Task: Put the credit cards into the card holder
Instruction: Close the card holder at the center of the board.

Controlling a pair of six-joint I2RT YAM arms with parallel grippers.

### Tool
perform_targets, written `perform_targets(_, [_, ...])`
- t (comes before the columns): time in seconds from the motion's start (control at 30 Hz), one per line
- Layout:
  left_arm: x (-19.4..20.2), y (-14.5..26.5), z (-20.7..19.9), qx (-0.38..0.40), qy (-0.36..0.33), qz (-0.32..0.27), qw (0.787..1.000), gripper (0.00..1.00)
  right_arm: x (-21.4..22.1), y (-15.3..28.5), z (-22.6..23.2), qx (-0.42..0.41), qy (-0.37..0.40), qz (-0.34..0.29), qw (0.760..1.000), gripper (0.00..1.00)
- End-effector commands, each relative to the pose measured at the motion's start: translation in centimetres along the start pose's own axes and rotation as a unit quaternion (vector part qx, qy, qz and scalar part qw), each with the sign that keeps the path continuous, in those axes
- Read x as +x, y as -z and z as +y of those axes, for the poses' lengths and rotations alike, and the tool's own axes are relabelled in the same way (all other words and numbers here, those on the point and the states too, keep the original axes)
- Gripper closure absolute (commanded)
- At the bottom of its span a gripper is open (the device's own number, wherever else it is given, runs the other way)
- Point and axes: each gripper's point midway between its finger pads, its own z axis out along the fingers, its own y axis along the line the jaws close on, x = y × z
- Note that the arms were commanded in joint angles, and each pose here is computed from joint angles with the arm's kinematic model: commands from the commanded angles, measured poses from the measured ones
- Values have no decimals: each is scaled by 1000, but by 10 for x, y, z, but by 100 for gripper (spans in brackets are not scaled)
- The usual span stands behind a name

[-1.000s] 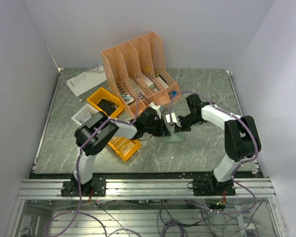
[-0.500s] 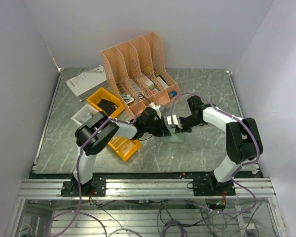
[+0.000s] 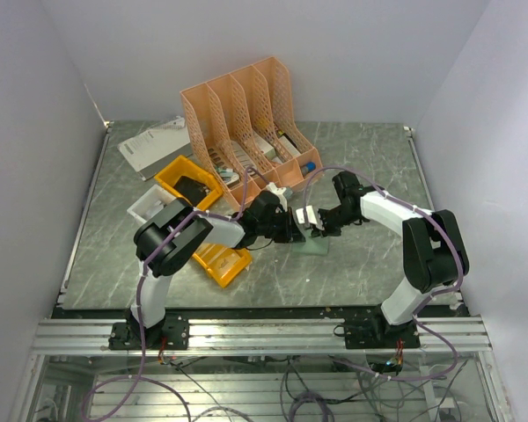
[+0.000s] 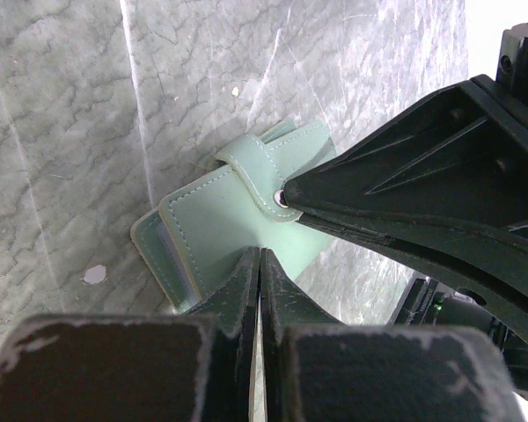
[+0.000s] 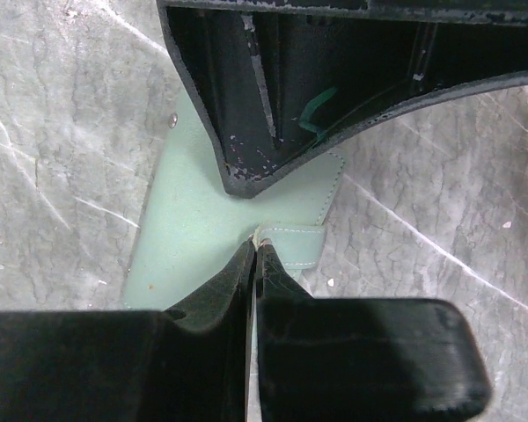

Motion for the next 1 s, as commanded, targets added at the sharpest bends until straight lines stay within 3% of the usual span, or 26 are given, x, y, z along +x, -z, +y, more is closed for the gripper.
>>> perform_targets(0.0, [15,-4,32,-43,8,17,999,93,1,-5,30,-45,-17,3,999,100])
perform_targets(0.43, [17,-6,33,-43,8,21,999,93,9,-14,58,-95,11,43,995,100])
perform_targets(0.97, [18,-7,32,-34,15,20,999,93,36,-26,129,-185,31,116,975,100])
